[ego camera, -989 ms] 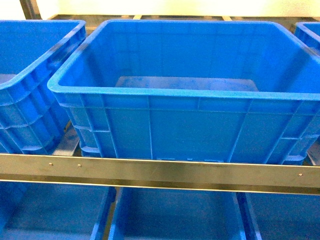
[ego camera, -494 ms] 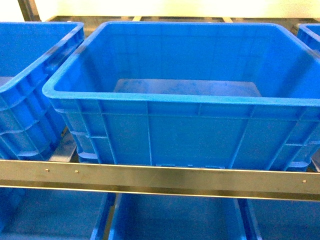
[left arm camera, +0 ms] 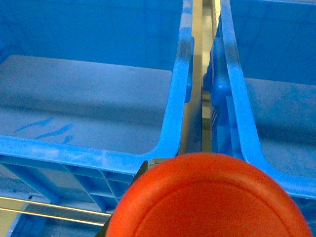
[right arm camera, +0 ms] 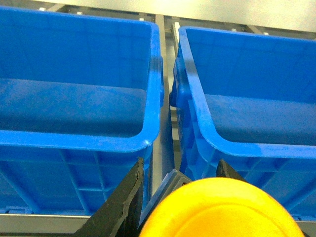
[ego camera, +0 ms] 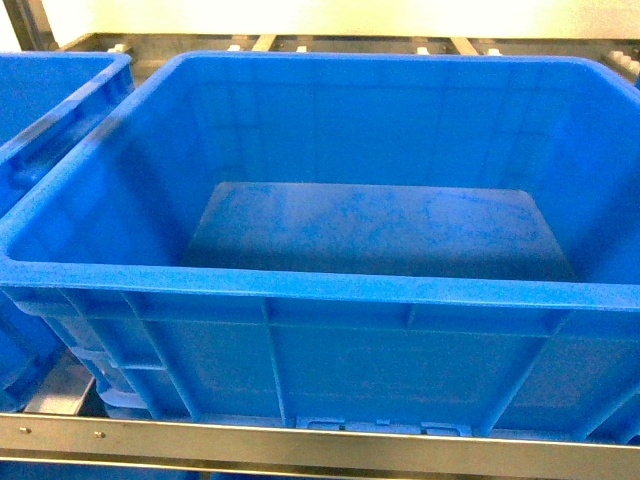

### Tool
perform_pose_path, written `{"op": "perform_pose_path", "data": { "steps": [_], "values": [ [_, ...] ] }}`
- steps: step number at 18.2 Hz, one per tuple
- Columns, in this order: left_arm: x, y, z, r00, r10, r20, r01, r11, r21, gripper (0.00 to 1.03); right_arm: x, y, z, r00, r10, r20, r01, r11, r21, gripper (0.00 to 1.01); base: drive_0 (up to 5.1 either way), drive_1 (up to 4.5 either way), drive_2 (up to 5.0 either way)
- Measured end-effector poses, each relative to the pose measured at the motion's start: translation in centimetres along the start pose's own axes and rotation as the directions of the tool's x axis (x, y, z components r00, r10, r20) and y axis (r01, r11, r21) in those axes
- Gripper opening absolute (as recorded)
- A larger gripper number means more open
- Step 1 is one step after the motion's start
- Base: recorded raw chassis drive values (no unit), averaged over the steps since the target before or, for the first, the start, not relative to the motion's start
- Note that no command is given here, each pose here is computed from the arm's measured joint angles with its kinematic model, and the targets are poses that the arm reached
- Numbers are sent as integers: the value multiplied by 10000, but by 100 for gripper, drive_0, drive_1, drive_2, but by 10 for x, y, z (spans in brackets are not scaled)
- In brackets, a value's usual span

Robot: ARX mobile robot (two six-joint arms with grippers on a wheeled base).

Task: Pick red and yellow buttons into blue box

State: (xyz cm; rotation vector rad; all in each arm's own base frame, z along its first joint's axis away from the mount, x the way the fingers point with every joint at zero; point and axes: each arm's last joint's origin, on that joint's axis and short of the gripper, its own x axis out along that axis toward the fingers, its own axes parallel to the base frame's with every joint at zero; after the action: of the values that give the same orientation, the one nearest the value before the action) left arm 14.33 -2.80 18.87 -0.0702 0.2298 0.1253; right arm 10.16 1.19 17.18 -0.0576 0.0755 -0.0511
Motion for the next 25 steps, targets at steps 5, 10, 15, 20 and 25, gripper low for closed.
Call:
{"op": "perform_pose_path", "data": {
  "steps": [5,10,15,20,25],
  "values": [
    [0,0,-1,10000,7,-49,-7,10000,20,25,4,1,3,9999,104,82,-104,9999,18,39,0,0,0],
    [0,0,-1,10000,7,-49,-7,10000,20,25,16,1,30,9998,181,-108,-181,9998,-4,39,0,0,0],
    [0,0,0,10000,7,-46,-7,10000,18,25,54,28,95,9847,1742,43,-1742,9846,-137,39,0,0,0],
    [0,0,-1,10000,8,-53,-8,10000,21,25,98,74,110,9406,3178,-1194,-3272,9425,-683,39,0,0,0],
    [0,0,-1,10000,7,-49,-7,10000,20,25,142,116,88,8582,3857,-3387,-4438,8891,-1120,39,0,0,0]
  ]
}}
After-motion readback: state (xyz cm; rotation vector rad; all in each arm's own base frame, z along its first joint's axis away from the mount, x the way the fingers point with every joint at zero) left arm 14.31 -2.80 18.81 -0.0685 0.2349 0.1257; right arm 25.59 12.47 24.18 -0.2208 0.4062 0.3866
